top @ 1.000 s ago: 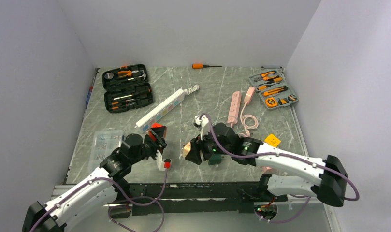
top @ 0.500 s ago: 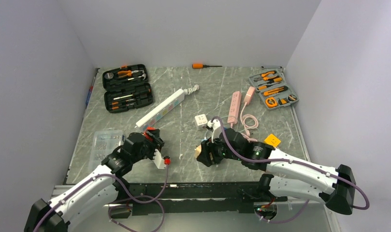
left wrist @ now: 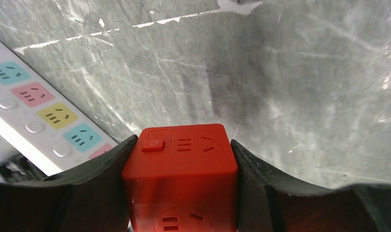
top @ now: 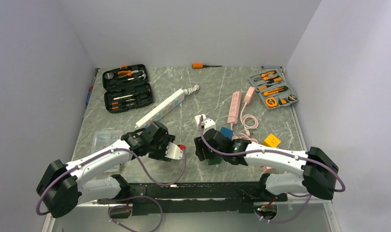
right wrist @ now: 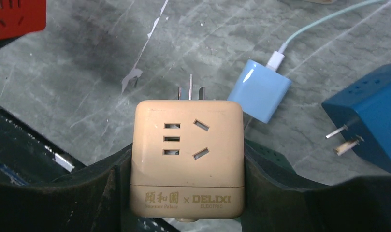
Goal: Pull the plug off the socket
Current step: Place the socket at the center of the board.
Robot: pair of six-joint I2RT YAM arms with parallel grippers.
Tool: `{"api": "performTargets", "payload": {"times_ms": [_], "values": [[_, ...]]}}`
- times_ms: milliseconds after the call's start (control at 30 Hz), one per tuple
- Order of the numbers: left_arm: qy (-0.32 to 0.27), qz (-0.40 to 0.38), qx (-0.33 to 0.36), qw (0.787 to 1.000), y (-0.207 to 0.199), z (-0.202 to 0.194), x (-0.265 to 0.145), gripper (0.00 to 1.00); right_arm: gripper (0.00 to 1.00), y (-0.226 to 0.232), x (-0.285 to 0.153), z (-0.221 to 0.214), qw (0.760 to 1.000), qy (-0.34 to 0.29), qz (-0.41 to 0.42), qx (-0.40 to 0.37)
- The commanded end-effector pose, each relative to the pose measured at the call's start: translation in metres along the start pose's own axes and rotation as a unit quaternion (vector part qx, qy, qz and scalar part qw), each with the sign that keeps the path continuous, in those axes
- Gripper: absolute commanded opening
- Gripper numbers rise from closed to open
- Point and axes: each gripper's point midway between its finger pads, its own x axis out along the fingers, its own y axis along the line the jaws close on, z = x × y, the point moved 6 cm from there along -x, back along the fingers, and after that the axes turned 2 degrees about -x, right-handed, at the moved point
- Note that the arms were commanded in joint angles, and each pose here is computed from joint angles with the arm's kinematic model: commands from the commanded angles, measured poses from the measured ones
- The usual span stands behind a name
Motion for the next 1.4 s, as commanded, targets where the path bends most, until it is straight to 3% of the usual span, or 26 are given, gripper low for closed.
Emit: {"api": "performTargets", "payload": {"times_ms": [0, 300, 433, 533, 700, 800, 967, 1200, 1367], "values": [[-0.03, -0.024, -0.121, 0.992, -0.003, 0.017, -0.003, 0.0, 0.0, 0.01, 0.017, 0.03, 0.997, -0.069, 0.005, 0.018], [-0.048, -0.052, -0.206, 0.976, -0.013, 0.021, 0.027, 0.0, 0.0, 0.016, 0.065, 0.036, 0.997, -0.07, 0.015, 0.026], [-0.038, -0.027, -0.228, 0.972, -0.003, 0.011, 0.042, 0.05, 0.0, 0.01, 0.084, 0.036, 0.997, -0.065, 0.011, 0.044], [-0.029, -0.006, -0.24, 0.97, 0.005, 0.001, 0.053, 0.19, 0.0, 0.006, 0.096, 0.035, 0.997, -0.06, 0.007, 0.053], [-0.03, 0.008, -0.253, 0.967, 0.02, -0.005, 0.06, 0.53, 0.0, -0.005, 0.112, 0.03, 0.997, -0.042, -0.025, 0.053], [-0.039, -0.001, -0.254, 0.966, 0.031, 0.0, 0.056, 0.98, 0.0, -0.015, 0.115, 0.026, 0.996, -0.036, -0.048, 0.06], [-0.08, -0.008, -0.267, 0.96, 0.07, 0.021, 0.02, 0.99, 0.0, -0.039, 0.114, 0.021, 0.992, -0.029, -0.101, 0.076], [-0.103, -0.058, -0.347, 0.931, 0.101, 0.024, -0.04, 0.99, 0.0, -0.063, 0.109, 0.018, 0.984, -0.028, -0.153, 0.092], [-0.092, -0.079, -0.391, 0.912, 0.095, 0.0, -0.06, 0.99, 0.19, -0.066, 0.107, 0.022, 0.984, -0.032, -0.152, 0.089]]}}
